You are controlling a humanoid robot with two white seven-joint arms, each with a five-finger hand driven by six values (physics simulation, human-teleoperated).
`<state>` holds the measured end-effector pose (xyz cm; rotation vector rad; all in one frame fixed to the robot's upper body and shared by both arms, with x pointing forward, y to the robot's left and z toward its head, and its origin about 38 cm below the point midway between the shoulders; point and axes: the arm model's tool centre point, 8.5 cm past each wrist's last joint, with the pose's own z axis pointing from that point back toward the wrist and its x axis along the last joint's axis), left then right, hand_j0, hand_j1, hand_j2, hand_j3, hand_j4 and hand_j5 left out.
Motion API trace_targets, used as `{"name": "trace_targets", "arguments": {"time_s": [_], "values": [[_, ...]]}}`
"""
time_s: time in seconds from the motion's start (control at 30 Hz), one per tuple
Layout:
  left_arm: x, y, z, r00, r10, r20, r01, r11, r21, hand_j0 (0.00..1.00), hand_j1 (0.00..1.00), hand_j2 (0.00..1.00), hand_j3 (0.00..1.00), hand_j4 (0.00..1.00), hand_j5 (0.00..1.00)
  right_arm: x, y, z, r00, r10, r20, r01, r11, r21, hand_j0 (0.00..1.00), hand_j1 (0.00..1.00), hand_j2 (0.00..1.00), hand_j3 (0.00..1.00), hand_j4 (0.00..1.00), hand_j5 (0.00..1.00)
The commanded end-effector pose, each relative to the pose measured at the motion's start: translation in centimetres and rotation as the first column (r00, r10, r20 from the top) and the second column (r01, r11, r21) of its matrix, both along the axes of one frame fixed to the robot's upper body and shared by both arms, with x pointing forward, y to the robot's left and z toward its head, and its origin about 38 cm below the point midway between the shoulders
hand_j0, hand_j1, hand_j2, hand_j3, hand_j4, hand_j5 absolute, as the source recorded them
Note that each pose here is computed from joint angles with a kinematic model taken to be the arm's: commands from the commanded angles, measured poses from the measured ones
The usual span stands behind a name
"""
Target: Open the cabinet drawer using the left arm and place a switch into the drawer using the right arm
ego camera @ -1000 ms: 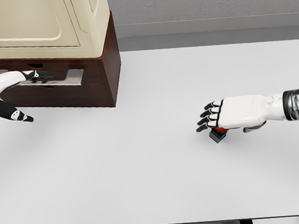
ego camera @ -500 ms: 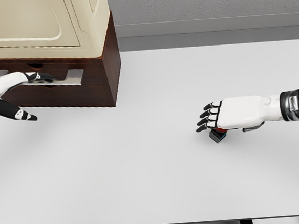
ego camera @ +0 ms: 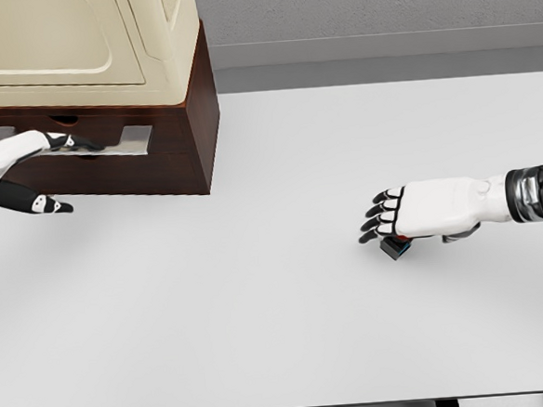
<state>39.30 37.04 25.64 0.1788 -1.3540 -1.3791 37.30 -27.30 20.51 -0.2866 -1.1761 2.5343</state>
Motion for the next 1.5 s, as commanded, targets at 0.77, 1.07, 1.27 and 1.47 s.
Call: {"name": "trace_targets", "arguments": {"time_s": [0.77,1.07,1.27,1.47], "values": [[-5.0,1.3,-3.4,0.957,-0.279,-0.08,0.29,0.896,0.336,0.88,0.88,0.88,0.88,0.88,0.88,0.6,0.2,-0.1,1.0,-0.008,0.004,0.008,1.0,0.006,1.0,1.0,1.0,1.0,1.0,1.0],[-5.9,1.5,-3.8,0.939,-0.327,-0.107,0.343,0.879,0.331,0.89,0.89,0.89,0.89,0.89,0.89,0.4,0.4,-0.5,1.0,-0.001,-0.006,0.001,1.0,0.003,1.0,1.0,1.0,1.0,1.0,1.0],[-6.1,1.7,-3.4,0.937,-0.333,-0.106,0.349,0.878,0.327,0.9,0.9,0.9,0.9,0.9,0.9,0.4,0.4,-0.5,1.0,-0.001,-0.005,0.001,1.0,0.001,1.0,1.0,1.0,1.0,1.0,1.0],[-6.6,2.4,-0.1,0.926,-0.372,-0.058,0.375,0.893,0.248,1.0,1.0,1.0,1.0,1.0,1.0,0.4,0.4,-0.5,1.0,-0.001,-0.004,0.001,1.0,-0.001,1.0,1.0,1.0,1.0,1.0,1.0]]}}
